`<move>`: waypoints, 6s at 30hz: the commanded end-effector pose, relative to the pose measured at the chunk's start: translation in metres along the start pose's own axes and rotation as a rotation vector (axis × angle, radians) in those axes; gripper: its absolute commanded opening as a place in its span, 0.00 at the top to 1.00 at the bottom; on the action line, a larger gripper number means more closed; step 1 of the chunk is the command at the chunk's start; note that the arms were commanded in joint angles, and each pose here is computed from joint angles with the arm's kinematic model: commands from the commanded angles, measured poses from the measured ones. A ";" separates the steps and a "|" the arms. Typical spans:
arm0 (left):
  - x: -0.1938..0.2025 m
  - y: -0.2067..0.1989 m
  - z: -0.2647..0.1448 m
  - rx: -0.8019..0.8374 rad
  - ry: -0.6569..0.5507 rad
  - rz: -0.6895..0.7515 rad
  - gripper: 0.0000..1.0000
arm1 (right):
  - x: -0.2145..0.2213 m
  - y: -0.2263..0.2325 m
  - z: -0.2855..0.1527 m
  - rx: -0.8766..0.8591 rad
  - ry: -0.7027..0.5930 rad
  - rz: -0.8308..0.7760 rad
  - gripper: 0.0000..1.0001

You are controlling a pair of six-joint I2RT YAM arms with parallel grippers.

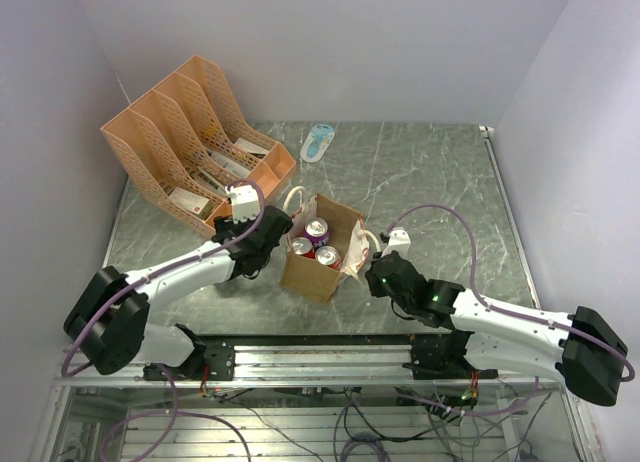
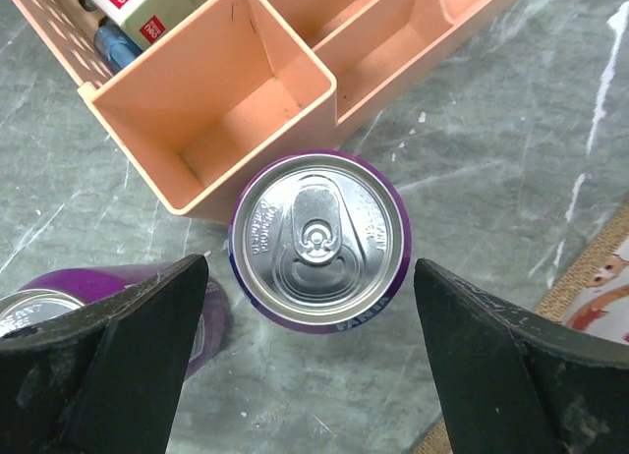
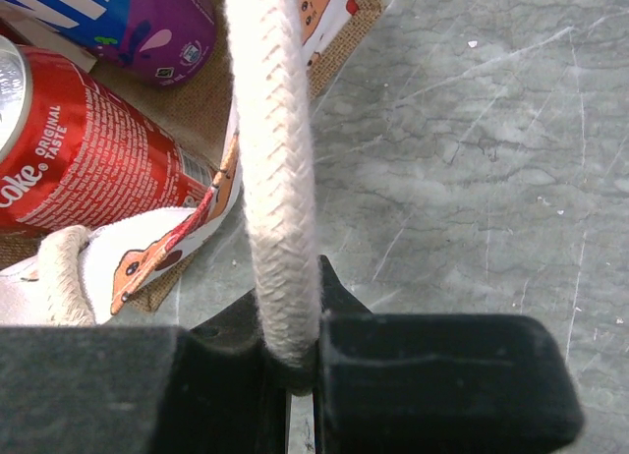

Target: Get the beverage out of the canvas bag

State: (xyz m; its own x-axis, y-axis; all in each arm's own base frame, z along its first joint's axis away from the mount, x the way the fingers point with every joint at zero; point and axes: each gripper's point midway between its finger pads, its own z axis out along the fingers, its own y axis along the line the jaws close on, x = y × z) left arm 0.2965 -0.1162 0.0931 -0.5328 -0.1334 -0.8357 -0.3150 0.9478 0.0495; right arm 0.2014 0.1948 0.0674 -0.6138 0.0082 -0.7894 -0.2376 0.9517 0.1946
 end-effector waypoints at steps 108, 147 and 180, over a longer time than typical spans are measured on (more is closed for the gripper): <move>-0.025 -0.199 -0.057 0.476 0.128 0.296 0.56 | 0.004 -0.010 -0.002 0.057 0.006 -0.028 0.95; -0.096 -0.081 -0.159 0.622 0.009 0.124 0.93 | 0.005 -0.009 -0.001 0.068 0.014 -0.037 0.94; 0.023 0.110 -0.071 -0.241 -0.071 -0.426 0.93 | 0.006 -0.007 0.001 0.070 0.023 -0.047 0.94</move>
State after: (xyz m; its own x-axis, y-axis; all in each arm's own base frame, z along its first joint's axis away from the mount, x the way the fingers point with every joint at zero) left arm 0.1847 -0.0487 0.1042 -0.4249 -0.4180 -0.8029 -0.5935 0.7984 -0.1016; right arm 0.2015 0.1966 0.0645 -0.6141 -0.0064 -0.7892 -0.2225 0.9608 0.1654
